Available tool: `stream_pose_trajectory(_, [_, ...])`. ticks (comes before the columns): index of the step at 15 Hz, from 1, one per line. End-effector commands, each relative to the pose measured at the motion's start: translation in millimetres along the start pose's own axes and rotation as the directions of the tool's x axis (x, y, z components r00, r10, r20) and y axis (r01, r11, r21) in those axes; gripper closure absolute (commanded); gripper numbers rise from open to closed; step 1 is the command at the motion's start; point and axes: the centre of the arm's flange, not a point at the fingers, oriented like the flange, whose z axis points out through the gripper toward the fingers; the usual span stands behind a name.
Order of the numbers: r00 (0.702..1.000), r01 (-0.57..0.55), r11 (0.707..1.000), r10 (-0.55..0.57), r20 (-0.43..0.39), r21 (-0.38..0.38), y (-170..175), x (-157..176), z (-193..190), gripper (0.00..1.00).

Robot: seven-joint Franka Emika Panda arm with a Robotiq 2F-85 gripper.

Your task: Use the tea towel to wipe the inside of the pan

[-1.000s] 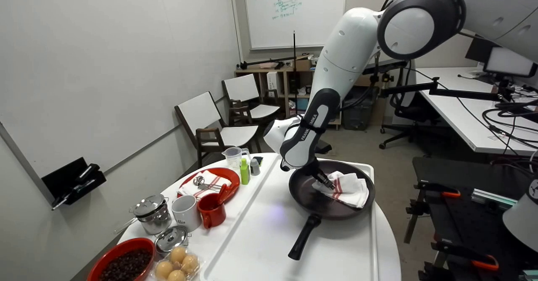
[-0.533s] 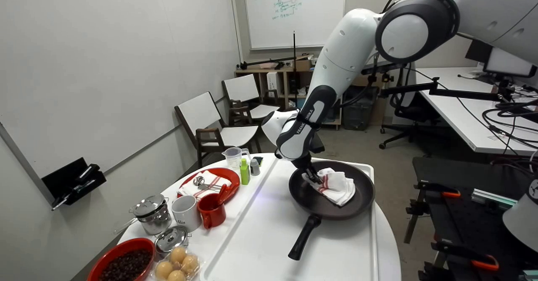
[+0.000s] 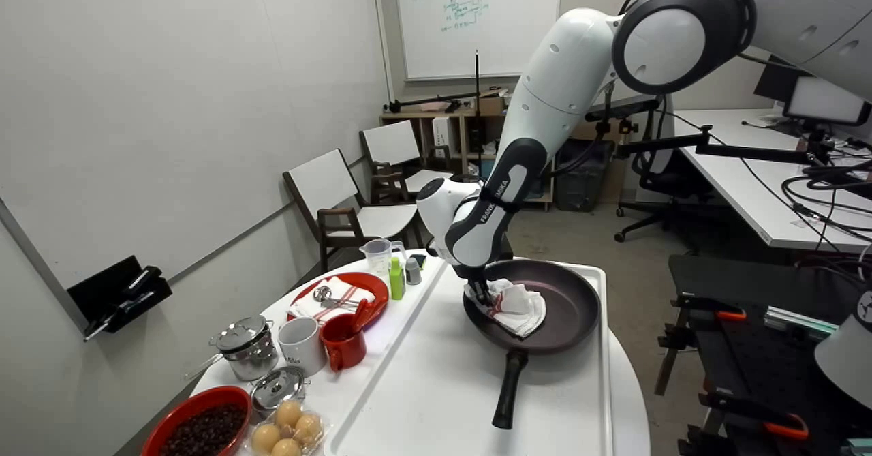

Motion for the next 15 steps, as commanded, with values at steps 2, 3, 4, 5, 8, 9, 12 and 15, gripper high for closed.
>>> stream_pose_trajectory(2, [0.981,0.189,0.98,-0.191,-0.02,-0.054,-69.8,-9.2,-15.7,0.93])
stream_pose_trajectory(3, [0.973,0.227,0.972,-0.229,-0.022,-0.064,-80.6,-9.7,-18.8,0.93])
stream_pose_trajectory(4, [0.964,0.262,0.963,-0.264,-0.023,-0.064,-90.8,-10.9,-20.5,0.93])
stream_pose_trajectory(5, [0.953,0.302,0.951,-0.304,-0.016,-0.058,-100.3,-11.9,-20.9,0.93])
stream_pose_trajectory(8, [0.914,0.406,0.913,-0.406,0.028,-0.039,-121.3,-15.6,-15.1,0.93])
stream_pose_trajectory(9, [0.902,0.431,0.902,-0.429,0.048,-0.03,-126.0,-17.6,-12.5,0.93])
stream_pose_trajectory(12, [0.88,0.472,0.881,-0.469,0.075,-0.022,-131.2,-20.7,-7.5,0.93])
stream_pose_trajectory(15, [0.892,0.451,0.891,-0.449,0.048,-0.046,-124.7,-15.9,-16.0,0.93])
